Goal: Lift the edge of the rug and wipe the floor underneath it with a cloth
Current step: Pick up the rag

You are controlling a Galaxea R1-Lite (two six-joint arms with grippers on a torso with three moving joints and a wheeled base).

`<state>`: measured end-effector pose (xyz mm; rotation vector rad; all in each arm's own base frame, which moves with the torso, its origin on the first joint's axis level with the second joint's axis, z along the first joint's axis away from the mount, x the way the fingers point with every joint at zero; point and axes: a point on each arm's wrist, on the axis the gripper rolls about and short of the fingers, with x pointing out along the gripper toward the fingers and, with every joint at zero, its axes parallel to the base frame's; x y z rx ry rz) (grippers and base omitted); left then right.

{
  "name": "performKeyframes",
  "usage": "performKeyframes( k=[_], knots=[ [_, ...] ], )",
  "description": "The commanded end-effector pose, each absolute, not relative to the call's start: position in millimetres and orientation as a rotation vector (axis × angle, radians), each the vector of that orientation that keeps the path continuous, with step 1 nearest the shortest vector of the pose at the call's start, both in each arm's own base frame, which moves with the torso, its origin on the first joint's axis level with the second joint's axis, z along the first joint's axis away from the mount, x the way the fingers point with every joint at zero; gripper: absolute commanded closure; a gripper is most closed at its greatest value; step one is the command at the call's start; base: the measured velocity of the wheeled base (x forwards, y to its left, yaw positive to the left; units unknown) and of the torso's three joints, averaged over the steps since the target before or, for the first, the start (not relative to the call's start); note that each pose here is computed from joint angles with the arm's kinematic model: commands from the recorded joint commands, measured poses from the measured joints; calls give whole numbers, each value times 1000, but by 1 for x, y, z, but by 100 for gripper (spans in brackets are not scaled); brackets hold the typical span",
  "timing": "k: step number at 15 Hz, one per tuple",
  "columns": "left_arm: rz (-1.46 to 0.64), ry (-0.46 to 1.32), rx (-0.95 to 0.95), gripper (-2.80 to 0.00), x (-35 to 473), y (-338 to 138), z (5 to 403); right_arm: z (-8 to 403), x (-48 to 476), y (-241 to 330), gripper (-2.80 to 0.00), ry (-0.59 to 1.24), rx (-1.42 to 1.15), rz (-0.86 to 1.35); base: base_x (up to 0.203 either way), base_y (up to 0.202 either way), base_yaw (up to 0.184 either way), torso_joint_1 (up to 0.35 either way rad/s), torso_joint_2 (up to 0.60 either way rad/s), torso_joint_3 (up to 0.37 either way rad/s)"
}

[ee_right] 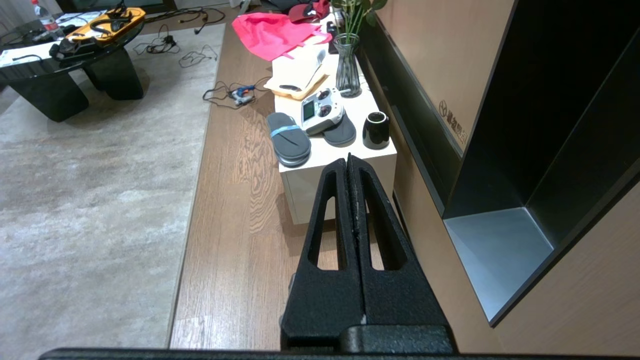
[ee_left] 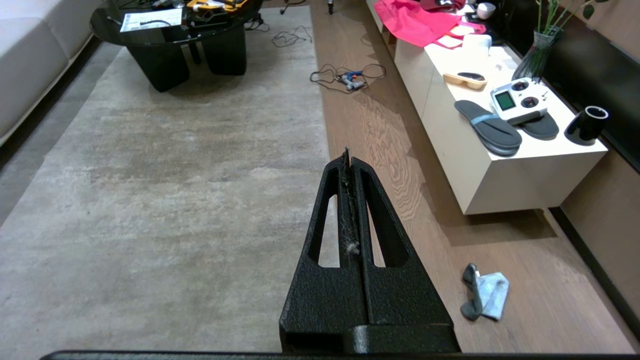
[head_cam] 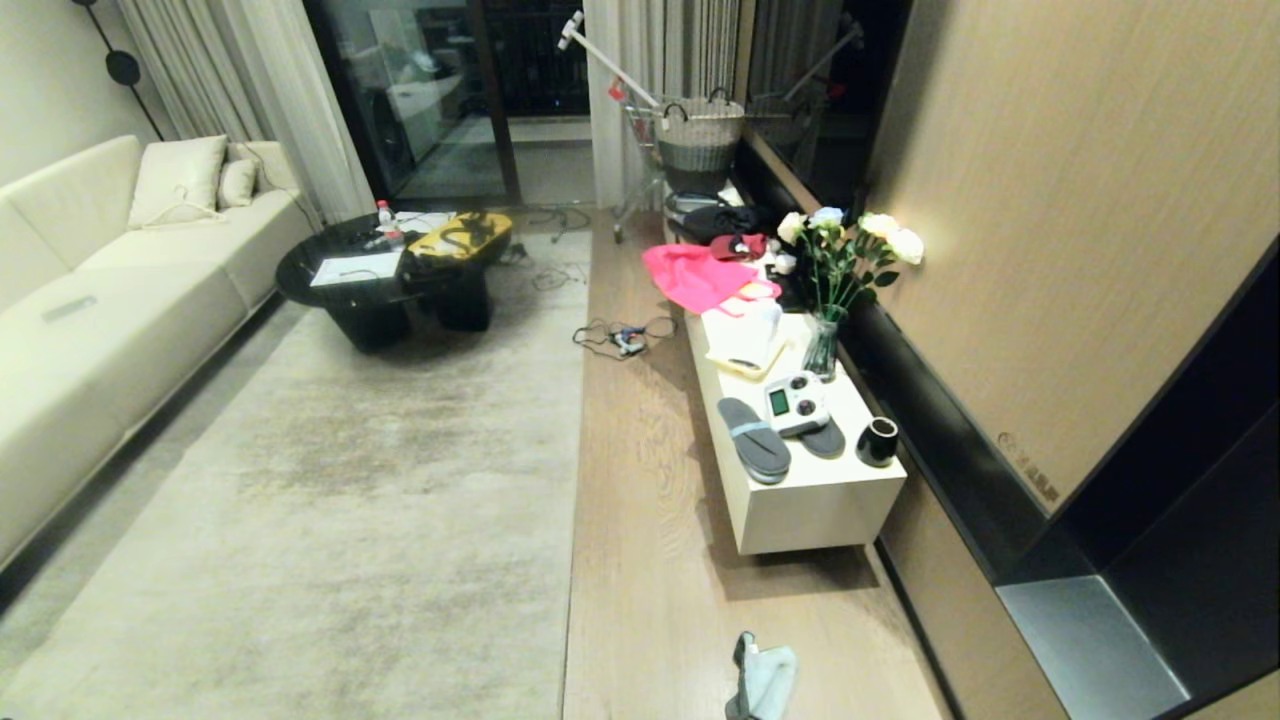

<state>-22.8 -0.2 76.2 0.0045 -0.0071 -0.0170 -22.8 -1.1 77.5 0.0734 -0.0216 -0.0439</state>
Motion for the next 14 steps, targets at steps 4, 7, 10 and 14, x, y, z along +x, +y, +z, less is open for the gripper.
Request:
performKeyframes(
  k=[4,7,10,14],
  knots=[
    [-18,-8,5,0,-23,0,76,78,-23,-1,0,-22,74,-44,0,0,0,0,0,0],
    [-17,-8,5,0,-23,0,76,78,-23,-1,0,-22,74,-44,0,0,0,0,0,0],
    [-17,-8,5,0,-23,0,76,78,-23,-1,0,-20,74,-44,0,0,0,0,0,0],
    [-18,-8,5,0,-23,0,76,78,-23,-1,0,-22,74,-44,0,0,0,0,0,0]
  ],
)
